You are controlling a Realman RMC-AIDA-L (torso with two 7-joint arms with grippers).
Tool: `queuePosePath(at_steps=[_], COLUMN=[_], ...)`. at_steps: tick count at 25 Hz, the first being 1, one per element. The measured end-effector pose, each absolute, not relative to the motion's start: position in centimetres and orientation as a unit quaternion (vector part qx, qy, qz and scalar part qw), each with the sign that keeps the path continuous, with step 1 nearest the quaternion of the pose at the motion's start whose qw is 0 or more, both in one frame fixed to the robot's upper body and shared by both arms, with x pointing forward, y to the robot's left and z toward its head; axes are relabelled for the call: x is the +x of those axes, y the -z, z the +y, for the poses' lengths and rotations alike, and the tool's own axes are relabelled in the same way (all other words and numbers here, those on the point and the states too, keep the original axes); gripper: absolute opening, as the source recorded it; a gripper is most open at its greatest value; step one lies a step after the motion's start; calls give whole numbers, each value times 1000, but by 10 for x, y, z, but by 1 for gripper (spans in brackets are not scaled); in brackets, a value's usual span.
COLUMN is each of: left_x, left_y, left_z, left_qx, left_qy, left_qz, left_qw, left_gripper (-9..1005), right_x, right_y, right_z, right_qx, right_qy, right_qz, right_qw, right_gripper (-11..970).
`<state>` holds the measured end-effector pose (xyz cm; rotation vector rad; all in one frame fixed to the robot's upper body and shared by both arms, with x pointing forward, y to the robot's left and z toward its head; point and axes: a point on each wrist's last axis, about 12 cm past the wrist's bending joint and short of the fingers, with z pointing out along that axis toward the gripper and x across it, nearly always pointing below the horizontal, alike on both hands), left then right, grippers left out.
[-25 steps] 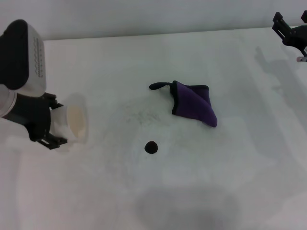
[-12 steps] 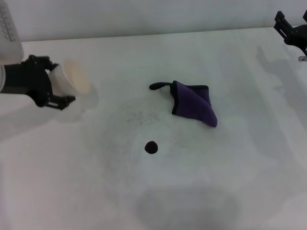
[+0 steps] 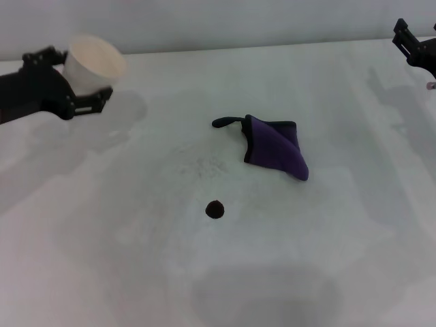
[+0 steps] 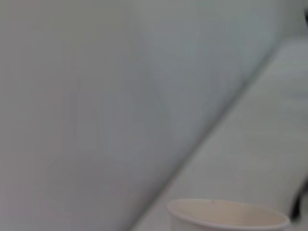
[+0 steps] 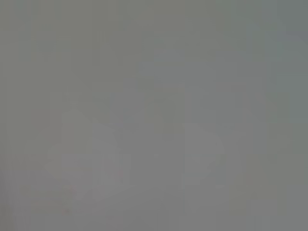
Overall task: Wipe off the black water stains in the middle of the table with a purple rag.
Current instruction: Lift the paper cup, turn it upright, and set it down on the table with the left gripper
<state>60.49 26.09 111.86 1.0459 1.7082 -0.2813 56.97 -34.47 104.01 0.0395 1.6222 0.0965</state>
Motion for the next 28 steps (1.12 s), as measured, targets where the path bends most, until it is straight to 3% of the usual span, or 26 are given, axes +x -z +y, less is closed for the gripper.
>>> queuePosePath(at_steps=[12,28], left_x=[591,582], left_y=[-1083,-1055], left_z=[268,272], left_qx=[308,168], left_qy=[165,167], left_qz=[695,708], left_qw=[629,665], left_gripper=[873,873], right_x=[570,573], right_y=[-1041,-1043], right_z=[-346,-345], right_qx=[18,14], right_qy=[-42,-41], right_qz=[725,723], right_qw=[687,690], right_gripper=[829,830])
